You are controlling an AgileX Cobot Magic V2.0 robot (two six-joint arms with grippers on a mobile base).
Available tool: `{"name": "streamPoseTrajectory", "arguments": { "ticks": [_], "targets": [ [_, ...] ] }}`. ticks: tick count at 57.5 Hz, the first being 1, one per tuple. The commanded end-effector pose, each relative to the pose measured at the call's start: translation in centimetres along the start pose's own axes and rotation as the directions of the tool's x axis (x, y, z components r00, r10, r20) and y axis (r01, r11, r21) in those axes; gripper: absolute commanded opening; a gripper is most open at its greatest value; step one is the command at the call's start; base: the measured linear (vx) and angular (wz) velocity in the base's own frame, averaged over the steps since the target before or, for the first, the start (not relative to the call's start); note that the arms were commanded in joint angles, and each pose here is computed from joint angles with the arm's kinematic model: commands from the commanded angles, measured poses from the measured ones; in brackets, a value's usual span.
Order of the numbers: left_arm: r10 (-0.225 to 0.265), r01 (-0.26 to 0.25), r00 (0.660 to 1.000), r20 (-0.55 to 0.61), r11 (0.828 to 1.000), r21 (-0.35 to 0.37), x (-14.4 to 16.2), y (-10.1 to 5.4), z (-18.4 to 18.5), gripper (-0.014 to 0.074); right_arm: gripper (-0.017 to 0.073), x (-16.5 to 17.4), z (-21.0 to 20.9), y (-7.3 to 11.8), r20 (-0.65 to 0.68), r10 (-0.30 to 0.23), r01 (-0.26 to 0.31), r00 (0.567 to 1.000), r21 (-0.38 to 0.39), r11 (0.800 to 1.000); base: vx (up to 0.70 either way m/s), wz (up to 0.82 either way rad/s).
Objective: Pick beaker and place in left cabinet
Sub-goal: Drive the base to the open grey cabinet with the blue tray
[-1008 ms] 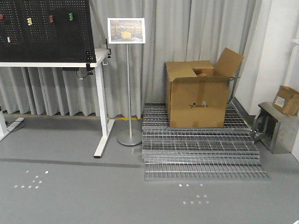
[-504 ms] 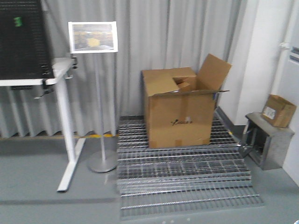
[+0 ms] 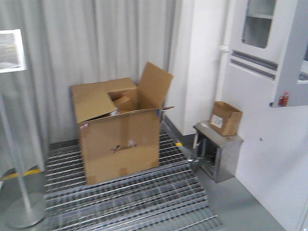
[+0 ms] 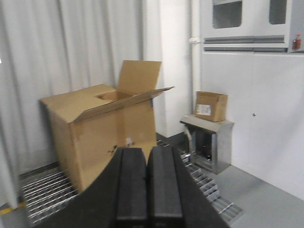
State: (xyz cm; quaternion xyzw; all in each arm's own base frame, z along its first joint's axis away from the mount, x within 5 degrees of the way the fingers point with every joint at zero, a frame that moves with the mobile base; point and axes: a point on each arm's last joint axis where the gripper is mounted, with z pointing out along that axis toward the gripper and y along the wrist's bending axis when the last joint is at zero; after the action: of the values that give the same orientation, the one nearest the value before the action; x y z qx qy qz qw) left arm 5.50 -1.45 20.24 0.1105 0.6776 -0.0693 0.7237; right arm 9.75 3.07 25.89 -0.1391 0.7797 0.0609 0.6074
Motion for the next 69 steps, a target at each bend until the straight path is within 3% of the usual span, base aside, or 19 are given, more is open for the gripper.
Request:
{"name": "streamPoseTrajectory", "arguments": {
  "ticks": [1,69],
  "targets": [
    [-0.012,0.012,0.996,0.086,1.0,-0.004,-0.32,0.03,-0.14,0.0001,-0.0005,-1.33,-0.17,0.21,0.066,-0.02,0.022,0.998,-0.027,0.999,0.51,-0.49],
    [-0.012,0.012,0.996,0.086,1.0,-0.004,-0.32,0.03,-0.14,0.0001,-0.0005,-1.33,-0.17,0.21,0.066,-0.02,0.022,0.998,-0.027,0.999,0.42,-0.65]
  ]
}}
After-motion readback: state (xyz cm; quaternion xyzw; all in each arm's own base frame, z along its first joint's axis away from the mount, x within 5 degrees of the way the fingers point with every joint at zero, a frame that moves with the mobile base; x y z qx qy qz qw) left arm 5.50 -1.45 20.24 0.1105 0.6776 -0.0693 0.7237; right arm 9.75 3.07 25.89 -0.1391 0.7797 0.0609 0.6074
